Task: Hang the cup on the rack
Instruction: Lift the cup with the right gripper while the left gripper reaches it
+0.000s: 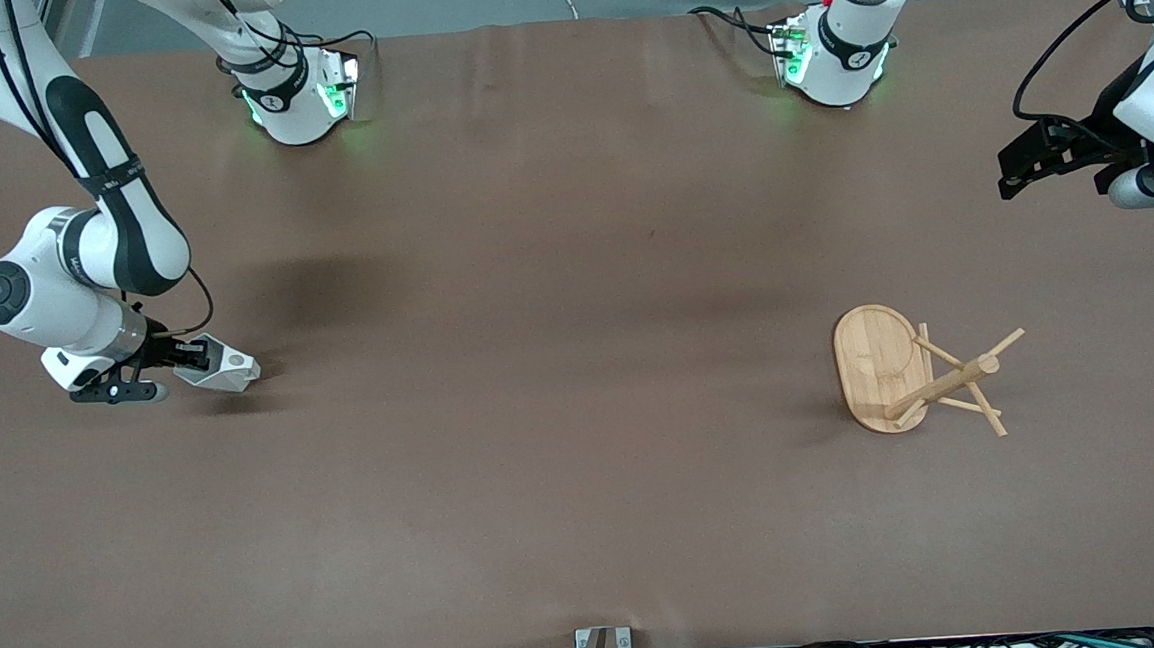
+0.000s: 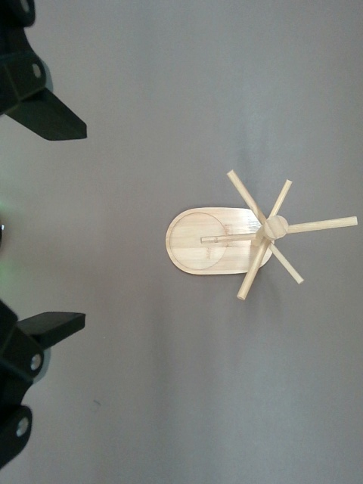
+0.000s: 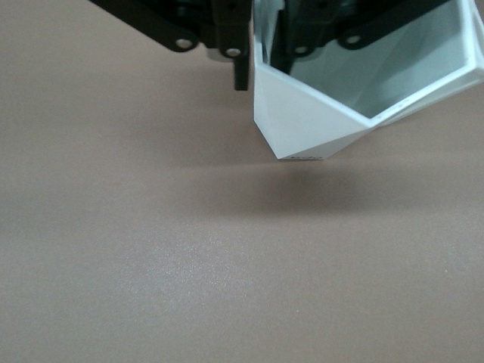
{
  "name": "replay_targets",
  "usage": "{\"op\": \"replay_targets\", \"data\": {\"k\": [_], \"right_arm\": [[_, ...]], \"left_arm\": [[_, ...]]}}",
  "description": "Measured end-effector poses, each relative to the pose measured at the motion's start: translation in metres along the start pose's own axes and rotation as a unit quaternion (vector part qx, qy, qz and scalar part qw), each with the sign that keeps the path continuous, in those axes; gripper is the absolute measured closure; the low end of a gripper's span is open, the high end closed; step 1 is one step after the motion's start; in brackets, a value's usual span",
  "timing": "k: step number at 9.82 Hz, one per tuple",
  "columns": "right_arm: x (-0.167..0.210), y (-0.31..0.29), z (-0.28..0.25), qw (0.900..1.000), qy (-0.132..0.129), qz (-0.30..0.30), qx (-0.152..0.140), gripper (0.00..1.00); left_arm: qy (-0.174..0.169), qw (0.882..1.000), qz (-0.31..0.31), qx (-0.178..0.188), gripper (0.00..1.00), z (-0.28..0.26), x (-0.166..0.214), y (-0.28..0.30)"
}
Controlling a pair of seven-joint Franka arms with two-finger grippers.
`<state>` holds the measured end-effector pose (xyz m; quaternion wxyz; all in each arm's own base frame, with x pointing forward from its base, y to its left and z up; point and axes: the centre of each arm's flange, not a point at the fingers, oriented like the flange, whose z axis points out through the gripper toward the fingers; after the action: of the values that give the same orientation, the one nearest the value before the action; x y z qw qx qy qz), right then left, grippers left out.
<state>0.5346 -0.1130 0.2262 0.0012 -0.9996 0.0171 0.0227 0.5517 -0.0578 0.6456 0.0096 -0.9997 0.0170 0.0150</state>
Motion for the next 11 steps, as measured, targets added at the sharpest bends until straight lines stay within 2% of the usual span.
{"op": "replay_targets", "data": {"k": [2,4,6,7,9,10,11], "right_arm": [[0.001,-0.002,-0.006,1.000,-0.007,0.000,0.003,0.95],[0.008,-0.012,-0.044,0.999,-0.041,-0.004,0.017,0.95],[0.018,-0.043,-0.118,0.995,-0.064,0.018,0.075,0.95],[0.021,-0.067,-0.146,0.992,-0.075,0.032,0.094,0.95],[0.020,-0.158,-0.172,0.990,-0.085,0.026,0.113,0.95],[0.011,-0.218,-0.176,0.985,-0.095,0.023,0.145,0.95],[0.002,-0.265,-0.180,0.975,-0.105,0.025,0.195,0.95]], "left_arm": [[0.000,1.000,0.000,0.000,0.00,0.000,0.000,0.000],[0.000,1.000,0.000,0.000,0.00,0.000,0.000,0.000],[0.000,1.000,0.001,0.000,0.00,0.000,0.000,0.001],[0.000,1.000,0.001,0.000,0.00,0.000,0.000,0.001],[0.000,1.000,0.007,0.000,0.00,0.000,0.000,0.005],[0.000,1.000,0.023,-0.001,0.00,0.000,-0.001,0.017],[0.000,0.999,0.051,-0.003,0.00,-0.001,-0.005,0.045]]}}
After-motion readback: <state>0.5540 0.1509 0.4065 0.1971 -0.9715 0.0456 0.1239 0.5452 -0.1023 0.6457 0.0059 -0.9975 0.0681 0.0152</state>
